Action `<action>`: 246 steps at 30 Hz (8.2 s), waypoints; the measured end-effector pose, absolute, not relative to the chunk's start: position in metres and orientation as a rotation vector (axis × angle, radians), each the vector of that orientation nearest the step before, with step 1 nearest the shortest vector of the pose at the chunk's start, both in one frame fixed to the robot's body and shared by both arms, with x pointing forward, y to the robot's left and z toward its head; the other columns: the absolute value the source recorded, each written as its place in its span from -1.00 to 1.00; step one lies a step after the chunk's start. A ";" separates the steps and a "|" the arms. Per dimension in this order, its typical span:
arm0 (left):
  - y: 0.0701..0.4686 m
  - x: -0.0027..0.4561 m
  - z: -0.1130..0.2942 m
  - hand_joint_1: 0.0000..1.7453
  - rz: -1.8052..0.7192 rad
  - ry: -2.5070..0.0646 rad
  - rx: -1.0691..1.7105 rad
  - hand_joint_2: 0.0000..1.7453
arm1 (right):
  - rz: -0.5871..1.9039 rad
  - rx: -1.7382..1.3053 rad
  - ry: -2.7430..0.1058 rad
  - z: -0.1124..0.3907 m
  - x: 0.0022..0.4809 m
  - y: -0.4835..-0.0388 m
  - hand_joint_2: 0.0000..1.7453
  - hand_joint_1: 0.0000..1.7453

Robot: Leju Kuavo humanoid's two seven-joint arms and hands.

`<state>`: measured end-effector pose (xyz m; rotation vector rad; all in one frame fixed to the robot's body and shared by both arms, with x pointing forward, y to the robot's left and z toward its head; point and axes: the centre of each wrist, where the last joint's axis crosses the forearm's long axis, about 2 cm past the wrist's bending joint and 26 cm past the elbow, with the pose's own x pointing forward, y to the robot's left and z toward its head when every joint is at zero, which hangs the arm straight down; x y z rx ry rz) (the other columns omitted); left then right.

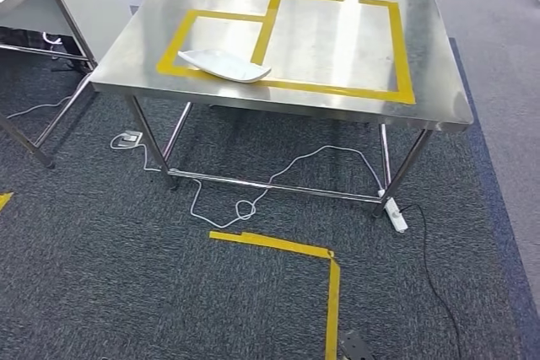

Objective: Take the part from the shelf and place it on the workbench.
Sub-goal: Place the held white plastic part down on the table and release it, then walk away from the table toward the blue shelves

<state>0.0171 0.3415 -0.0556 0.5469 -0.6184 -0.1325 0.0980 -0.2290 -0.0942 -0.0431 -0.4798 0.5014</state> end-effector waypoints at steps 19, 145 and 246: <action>0.319 -0.002 -0.061 -1.00 0.041 -0.521 0.497 -1.00 | 0.468 -0.057 -0.475 -0.096 0.092 -0.236 -1.00 -1.00; 0.314 -0.008 -0.076 -1.00 -0.087 -0.501 0.454 -1.00 | 0.052 -0.065 -0.470 -0.102 0.074 -0.254 -1.00 -1.00; 0.309 -0.011 -0.076 -1.00 -0.034 -0.494 0.436 -1.00 | -0.048 -0.126 -0.491 -0.101 0.066 -0.254 -1.00 -1.00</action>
